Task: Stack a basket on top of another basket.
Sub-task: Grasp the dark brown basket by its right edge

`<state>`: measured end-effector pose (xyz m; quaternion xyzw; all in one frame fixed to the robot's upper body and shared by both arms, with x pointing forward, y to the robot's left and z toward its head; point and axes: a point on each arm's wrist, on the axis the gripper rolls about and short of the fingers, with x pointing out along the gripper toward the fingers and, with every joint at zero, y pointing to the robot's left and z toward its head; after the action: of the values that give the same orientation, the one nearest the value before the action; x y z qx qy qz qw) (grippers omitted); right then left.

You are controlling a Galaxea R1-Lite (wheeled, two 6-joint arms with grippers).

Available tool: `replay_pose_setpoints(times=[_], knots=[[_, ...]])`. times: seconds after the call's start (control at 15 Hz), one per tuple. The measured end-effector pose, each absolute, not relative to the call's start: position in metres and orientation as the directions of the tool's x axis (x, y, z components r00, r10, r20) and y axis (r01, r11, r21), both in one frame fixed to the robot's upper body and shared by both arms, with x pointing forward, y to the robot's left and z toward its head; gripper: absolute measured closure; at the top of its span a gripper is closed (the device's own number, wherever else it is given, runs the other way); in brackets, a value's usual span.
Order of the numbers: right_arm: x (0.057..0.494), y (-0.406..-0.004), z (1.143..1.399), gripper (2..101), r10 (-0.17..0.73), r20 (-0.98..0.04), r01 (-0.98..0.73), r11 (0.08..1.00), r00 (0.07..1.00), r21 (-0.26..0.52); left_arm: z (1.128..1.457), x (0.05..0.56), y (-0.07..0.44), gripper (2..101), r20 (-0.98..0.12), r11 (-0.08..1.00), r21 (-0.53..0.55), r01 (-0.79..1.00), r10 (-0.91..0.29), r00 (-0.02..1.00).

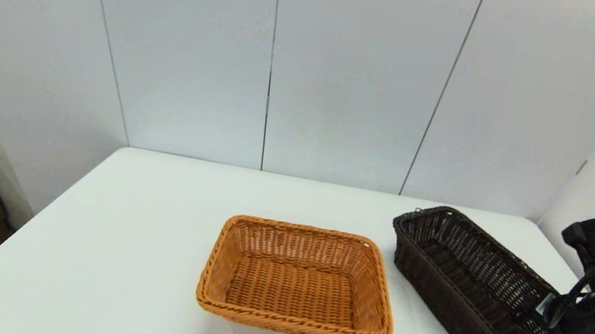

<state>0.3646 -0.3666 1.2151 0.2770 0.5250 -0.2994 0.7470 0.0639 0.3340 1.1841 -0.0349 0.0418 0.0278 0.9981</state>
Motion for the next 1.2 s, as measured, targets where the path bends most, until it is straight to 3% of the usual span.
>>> replay_pose_setpoints(times=[0.6,0.8,1.07,1.13,1.2], knots=[[0.386,-0.372,1.190,4.9,-0.119,-0.972,0.802,0.589,0.204,0.096,1.184,0.064,0.334,5.4,-0.085,0.996,-0.067,-0.058,0.052,0.995],[0.385,-0.377,1.189,34.5,-0.104,-0.974,0.810,0.576,0.203,0.108,1.184,0.064,0.334,5.4,-0.085,0.996,-0.068,-0.058,0.052,0.995],[0.385,-0.379,1.189,61.7,-0.074,-0.976,0.811,0.571,0.207,0.128,1.184,0.064,0.334,5.4,-0.085,0.996,-0.068,-0.058,0.052,0.995],[0.386,-0.379,1.189,88.8,-0.061,-0.976,0.812,0.566,0.211,0.140,1.184,0.064,0.334,5.4,-0.085,0.996,-0.068,-0.058,0.052,0.995],[0.387,-0.379,1.188,86.9,-0.056,-0.976,0.809,0.570,0.212,0.143,1.184,0.064,0.334,5.4,-0.085,0.996,-0.068,-0.058,0.052,0.995]])
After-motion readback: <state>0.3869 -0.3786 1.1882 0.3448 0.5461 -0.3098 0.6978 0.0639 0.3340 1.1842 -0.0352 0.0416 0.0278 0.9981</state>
